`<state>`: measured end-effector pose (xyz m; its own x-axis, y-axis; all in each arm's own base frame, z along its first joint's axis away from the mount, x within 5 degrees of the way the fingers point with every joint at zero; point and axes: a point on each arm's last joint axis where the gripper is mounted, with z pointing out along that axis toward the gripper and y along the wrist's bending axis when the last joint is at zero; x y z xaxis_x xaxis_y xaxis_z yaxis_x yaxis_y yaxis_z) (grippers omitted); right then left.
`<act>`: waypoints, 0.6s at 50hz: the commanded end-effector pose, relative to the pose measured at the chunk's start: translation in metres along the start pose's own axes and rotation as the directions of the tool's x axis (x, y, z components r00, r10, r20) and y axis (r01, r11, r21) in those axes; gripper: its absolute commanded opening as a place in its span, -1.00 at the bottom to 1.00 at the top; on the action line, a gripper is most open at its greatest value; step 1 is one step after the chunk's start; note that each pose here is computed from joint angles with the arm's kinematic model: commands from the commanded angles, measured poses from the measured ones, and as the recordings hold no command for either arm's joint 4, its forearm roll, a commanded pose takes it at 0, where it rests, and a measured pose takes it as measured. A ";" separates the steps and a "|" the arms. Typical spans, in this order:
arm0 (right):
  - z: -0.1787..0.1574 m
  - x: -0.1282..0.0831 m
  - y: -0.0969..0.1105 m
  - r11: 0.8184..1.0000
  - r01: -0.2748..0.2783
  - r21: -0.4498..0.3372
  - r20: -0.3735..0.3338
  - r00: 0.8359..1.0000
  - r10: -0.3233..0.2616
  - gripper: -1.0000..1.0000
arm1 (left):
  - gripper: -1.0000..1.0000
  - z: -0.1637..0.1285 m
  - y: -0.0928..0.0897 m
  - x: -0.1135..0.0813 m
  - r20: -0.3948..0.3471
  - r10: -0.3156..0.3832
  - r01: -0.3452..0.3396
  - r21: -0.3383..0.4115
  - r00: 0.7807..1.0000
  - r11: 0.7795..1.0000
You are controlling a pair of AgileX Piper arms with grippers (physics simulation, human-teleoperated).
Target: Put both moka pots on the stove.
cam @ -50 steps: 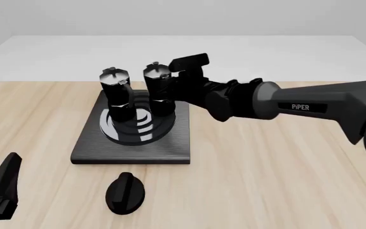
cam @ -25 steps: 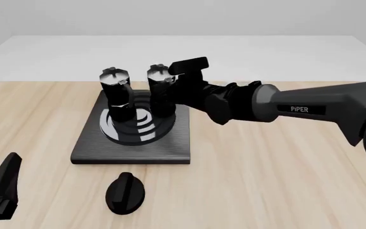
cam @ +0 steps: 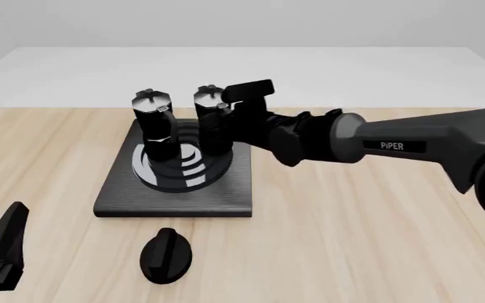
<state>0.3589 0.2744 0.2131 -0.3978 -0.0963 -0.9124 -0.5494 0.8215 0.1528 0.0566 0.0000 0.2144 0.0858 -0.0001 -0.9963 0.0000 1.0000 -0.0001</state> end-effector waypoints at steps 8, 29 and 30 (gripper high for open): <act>-0.018 0.000 -0.006 1.000 -0.005 0.013 0.000 1.000 0.005 1.00 | 1.00 0.000 0.000 0.000 0.000 0.000 0.000 0.000 1.000 1.000; -0.053 0.025 -0.002 1.000 -0.012 0.000 -0.029 1.000 0.012 1.00 | 1.00 0.000 0.000 0.000 0.000 0.000 0.000 0.000 1.000 1.000; -0.055 0.024 -0.001 1.000 -0.011 -0.003 -0.027 1.000 0.011 1.00 | 1.00 0.000 0.000 0.000 0.000 0.000 0.000 0.000 1.000 1.000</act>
<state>0.3273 0.2479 0.2108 -0.4219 -0.0999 -0.9011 -0.5381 0.8275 0.1602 0.0566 0.0000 0.2144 0.0858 -0.0001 -0.9963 0.0000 1.0000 -0.0001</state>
